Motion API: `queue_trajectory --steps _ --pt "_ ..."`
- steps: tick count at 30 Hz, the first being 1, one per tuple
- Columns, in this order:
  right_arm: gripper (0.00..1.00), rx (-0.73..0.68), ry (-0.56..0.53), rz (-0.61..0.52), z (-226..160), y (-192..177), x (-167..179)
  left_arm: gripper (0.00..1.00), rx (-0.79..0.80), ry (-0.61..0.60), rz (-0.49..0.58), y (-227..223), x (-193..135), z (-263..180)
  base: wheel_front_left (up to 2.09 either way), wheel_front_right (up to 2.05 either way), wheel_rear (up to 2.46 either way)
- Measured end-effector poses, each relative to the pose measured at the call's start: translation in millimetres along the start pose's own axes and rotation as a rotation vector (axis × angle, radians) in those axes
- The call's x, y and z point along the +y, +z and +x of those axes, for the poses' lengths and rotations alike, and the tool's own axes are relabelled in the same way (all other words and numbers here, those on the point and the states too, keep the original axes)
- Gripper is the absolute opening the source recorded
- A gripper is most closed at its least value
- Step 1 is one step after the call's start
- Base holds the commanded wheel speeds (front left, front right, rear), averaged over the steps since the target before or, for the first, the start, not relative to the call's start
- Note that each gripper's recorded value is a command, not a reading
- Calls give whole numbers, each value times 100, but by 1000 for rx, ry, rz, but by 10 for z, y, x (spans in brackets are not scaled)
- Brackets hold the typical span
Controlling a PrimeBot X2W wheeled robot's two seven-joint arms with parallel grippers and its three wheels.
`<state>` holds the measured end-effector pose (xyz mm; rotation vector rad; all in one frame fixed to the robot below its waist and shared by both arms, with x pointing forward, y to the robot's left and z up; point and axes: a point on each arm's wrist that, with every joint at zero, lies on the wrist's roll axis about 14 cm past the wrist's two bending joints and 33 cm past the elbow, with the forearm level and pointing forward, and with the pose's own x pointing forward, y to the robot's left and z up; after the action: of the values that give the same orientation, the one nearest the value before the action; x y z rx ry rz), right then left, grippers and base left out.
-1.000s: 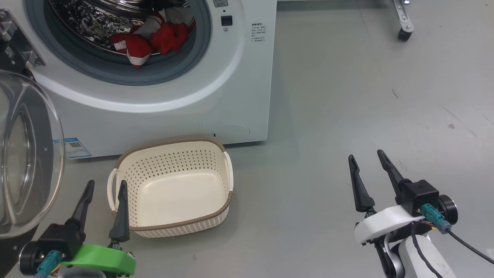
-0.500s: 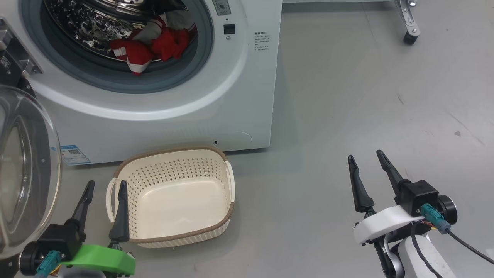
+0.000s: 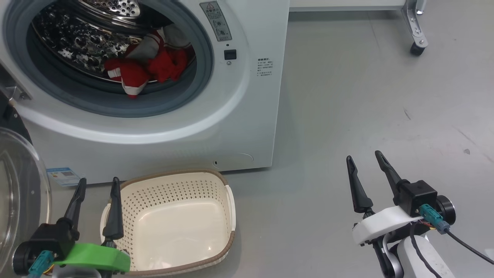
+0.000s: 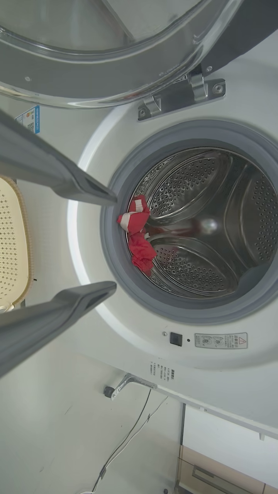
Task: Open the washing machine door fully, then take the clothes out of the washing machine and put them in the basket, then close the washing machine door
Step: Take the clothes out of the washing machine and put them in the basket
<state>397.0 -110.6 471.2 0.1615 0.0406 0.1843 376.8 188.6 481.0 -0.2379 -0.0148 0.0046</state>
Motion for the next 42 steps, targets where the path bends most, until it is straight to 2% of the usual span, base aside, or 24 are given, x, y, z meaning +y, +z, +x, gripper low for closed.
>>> queue_trajectory --steps 20,42 --pt "100 17 18 2 14 -59 59 100 17 -11 -31 -60 -57 -12 93 -93 0" --pt "100 41 10 18 3 -138 49 100 88 -16 -68 -287 -103 -93 17 -17 0"
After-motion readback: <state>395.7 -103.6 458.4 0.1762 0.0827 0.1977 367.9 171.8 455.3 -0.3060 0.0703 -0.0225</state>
